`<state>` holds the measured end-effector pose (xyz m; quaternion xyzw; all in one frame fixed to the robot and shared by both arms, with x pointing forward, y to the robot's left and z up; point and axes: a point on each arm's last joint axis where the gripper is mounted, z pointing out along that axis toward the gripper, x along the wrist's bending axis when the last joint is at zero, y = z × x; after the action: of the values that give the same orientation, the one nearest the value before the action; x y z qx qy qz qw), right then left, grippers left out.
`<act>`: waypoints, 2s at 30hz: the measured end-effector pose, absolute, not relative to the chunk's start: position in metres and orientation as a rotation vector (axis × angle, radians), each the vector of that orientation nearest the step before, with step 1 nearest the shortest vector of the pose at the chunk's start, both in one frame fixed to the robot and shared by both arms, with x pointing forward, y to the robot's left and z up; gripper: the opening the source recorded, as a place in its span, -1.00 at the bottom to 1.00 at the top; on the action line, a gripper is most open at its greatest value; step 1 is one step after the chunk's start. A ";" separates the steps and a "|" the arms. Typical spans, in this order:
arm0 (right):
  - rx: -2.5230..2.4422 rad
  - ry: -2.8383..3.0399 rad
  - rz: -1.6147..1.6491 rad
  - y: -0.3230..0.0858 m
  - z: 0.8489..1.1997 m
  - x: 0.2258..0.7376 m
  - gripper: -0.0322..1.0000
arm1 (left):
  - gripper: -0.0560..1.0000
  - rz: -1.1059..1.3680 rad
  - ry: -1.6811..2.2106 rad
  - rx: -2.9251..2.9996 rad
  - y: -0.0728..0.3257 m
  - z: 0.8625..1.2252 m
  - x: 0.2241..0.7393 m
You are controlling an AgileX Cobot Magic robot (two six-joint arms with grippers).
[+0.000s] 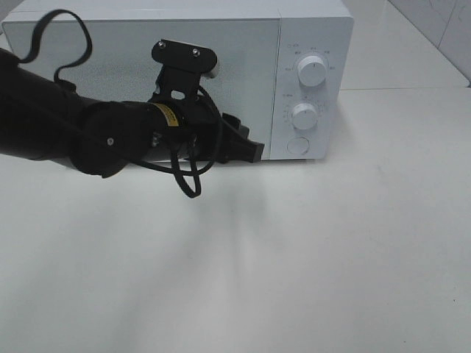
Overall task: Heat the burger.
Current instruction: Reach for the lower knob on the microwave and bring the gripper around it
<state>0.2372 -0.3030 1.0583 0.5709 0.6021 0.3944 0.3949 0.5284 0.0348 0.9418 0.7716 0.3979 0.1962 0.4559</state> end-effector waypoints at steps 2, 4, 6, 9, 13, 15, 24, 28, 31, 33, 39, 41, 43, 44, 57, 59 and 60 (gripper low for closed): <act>1.448 1.527 1.000 -0.303 1.058 0.237 0.50 | 0.56 0.389 1.035 2.047 0.041 0.942 0.517; 1.448 1.527 1.000 -0.303 1.058 0.237 0.50 | 0.83 0.338 1.055 2.114 0.045 0.946 0.510; 1.448 1.527 1.000 -0.303 1.058 0.237 0.50 | 0.89 0.315 1.062 2.146 0.047 0.948 0.507; 1.448 1.527 1.000 -0.303 1.058 0.237 0.50 | 0.97 0.265 1.054 2.246 0.055 0.961 0.495; 1.448 1.527 1.000 -0.303 1.058 0.237 0.50 | 0.97 0.241 1.027 2.340 0.065 0.978 0.483; 1.448 1.527 1.000 -0.303 1.058 0.237 0.50 | 0.98 0.228 1.018 2.383 0.071 0.987 0.476; 1.448 1.527 1.000 -0.303 1.058 0.237 0.50 | 0.98 0.207 1.105 2.435 0.106 1.023 0.461; 1.448 1.527 1.000 -0.303 1.058 0.237 0.50 | 0.98 0.215 1.291 2.391 0.143 1.036 0.471; 1.448 1.527 1.000 -0.303 1.058 0.237 0.50 | 0.98 0.219 1.378 2.376 0.162 1.040 0.475; 1.448 1.527 1.000 -0.303 1.058 0.237 0.50 | 0.98 0.214 1.520 2.354 0.191 1.043 0.479; 1.448 1.527 1.000 -0.303 1.058 0.237 0.50 | 0.98 0.171 1.796 2.300 0.243 1.047 0.478; 1.448 1.527 1.000 -0.303 1.058 0.237 0.50 | 0.98 0.163 1.841 2.281 0.252 1.048 0.477; 1.448 1.527 1.000 -0.303 1.058 0.237 0.50 | 0.98 0.161 1.917 2.229 0.266 1.053 0.474; 1.448 1.527 1.000 -0.303 1.058 0.237 0.50 | 0.98 0.161 1.940 2.211 0.271 1.055 0.472; 1.448 1.527 1.000 -0.303 1.058 0.237 0.50 | 0.98 0.280 1.950 2.067 0.289 1.090 0.416; 1.448 1.527 1.000 -0.303 1.058 0.237 0.50 | 0.98 0.284 1.947 2.065 0.290 1.082 0.396; 1.448 1.527 1.000 -0.303 1.058 0.237 0.50 | 0.98 0.284 1.947 2.065 0.290 1.082 0.396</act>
<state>0.2372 -0.3030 1.0583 0.5709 0.6021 0.3944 0.3949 0.3961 0.2899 1.0824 0.7163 0.6756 0.0985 0.1440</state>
